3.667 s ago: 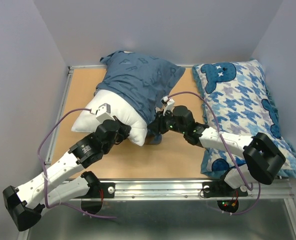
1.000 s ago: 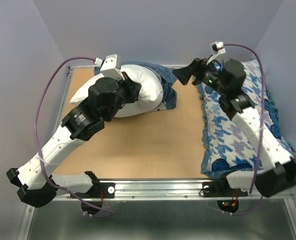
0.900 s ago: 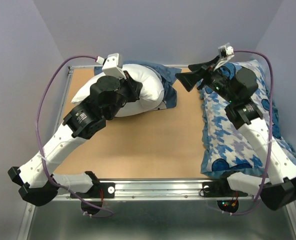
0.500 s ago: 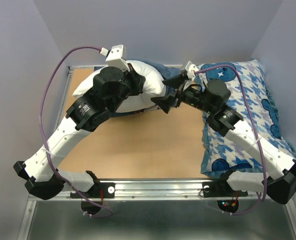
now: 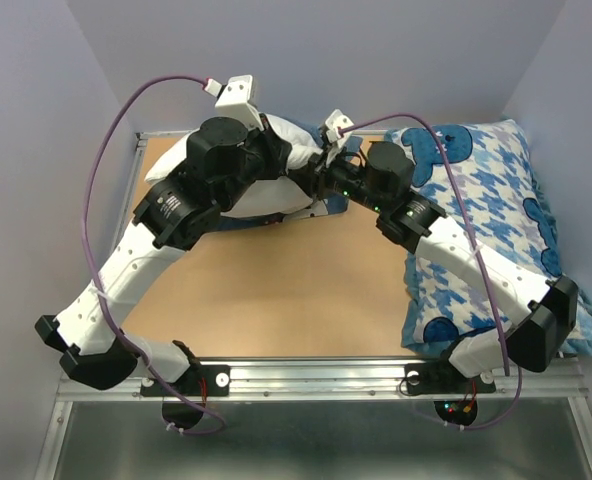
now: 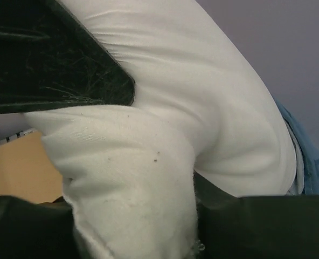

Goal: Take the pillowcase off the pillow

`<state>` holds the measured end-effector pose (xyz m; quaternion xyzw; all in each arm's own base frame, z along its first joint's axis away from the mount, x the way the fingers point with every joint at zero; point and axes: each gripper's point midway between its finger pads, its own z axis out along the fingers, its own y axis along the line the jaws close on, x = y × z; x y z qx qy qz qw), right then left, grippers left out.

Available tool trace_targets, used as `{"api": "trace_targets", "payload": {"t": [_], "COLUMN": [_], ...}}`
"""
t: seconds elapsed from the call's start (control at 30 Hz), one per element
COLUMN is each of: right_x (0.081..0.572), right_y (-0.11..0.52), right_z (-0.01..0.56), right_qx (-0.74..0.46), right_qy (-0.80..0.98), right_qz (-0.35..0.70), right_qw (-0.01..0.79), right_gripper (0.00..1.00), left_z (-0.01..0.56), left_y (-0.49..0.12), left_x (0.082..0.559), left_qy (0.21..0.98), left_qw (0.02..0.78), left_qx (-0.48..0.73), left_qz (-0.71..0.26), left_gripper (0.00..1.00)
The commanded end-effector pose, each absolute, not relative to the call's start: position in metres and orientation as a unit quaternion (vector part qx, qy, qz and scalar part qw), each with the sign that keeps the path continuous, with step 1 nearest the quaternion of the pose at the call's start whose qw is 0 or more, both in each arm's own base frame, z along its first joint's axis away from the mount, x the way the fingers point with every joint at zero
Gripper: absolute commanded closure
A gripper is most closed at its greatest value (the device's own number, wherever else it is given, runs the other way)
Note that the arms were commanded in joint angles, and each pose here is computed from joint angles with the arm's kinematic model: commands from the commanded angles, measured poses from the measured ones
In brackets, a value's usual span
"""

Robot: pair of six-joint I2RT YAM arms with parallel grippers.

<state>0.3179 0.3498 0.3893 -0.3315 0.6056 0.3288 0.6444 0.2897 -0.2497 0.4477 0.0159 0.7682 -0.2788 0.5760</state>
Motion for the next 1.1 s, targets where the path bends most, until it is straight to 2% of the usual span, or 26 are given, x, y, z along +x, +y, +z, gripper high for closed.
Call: {"api": "trace_targets", "payload": {"t": [0.0, 0.07, 0.1, 0.2, 0.23, 0.33, 0.47, 0.57, 0.63, 0.7, 0.73, 0.8, 0.97, 1.07], "right_x": [0.347, 0.355, 0.357, 0.367, 0.372, 0.394, 0.421, 0.434, 0.442, 0.445, 0.443, 0.440, 0.440, 0.443], "right_y": [0.341, 0.331, 0.329, 0.321, 0.318, 0.308, 0.290, 0.274, 0.259, 0.249, 0.249, 0.242, 0.215, 0.200], "right_z": [0.436, 0.461, 0.468, 0.493, 0.501, 0.503, 0.510, 0.516, 0.519, 0.522, 0.524, 0.525, 0.533, 0.534], "right_qx": [-0.221, -0.176, -0.154, -0.100, -0.083, -0.043, -0.010, 0.013, 0.026, 0.030, 0.027, 0.033, 0.054, 0.061], "right_qy": [0.616, 0.617, 0.621, 0.633, 0.636, 0.665, 0.673, 0.673, 0.672, 0.669, 0.668, 0.667, 0.662, 0.662], "right_qz": [0.314, 0.309, 0.317, 0.322, 0.321, 0.331, 0.348, 0.353, 0.368, 0.383, 0.390, 0.386, 0.384, 0.386], "right_qw": [0.688, 0.702, 0.700, 0.696, 0.697, 0.668, 0.652, 0.650, 0.642, 0.637, 0.633, 0.636, 0.641, 0.640], "right_gripper": [0.83, 0.99, 0.99, 0.99, 0.99, 1.00, 0.99, 0.99, 0.99, 0.99, 0.99, 0.99, 1.00, 0.99], "left_z": [0.557, 0.570, 0.577, 0.608, 0.617, 0.647, 0.648, 0.610, 0.563, 0.520, 0.504, 0.477, 0.437, 0.414], "left_y": [-0.265, -0.262, -0.259, -0.239, -0.231, -0.200, -0.149, -0.100, -0.070, -0.064, -0.056, -0.060, -0.075, -0.102], "left_x": [0.253, 0.250, 0.248, 0.235, 0.231, 0.208, 0.192, 0.205, 0.221, 0.237, 0.243, 0.262, 0.327, 0.357], "left_qy": [0.651, 0.637, 0.628, 0.587, 0.575, 0.522, 0.495, 0.518, 0.556, 0.593, 0.599, 0.612, 0.657, 0.662], "left_qw": [0.635, 0.647, 0.653, 0.687, 0.698, 0.733, 0.761, 0.764, 0.752, 0.739, 0.735, 0.731, 0.702, 0.686], "left_qx": [0.062, 0.066, 0.067, 0.060, 0.055, 0.044, -0.023, -0.142, -0.222, -0.249, -0.274, -0.275, -0.211, -0.129], "left_qz": [-0.412, -0.415, -0.417, -0.425, -0.423, -0.434, -0.418, -0.358, -0.274, -0.200, -0.160, -0.124, -0.173, -0.275], "left_gripper": [1.00, 0.98, 0.81, 0.49, 0.46, 0.41, 0.41, 0.41, 0.40, 0.37, 0.31, 0.29, 0.29, 0.26]}}
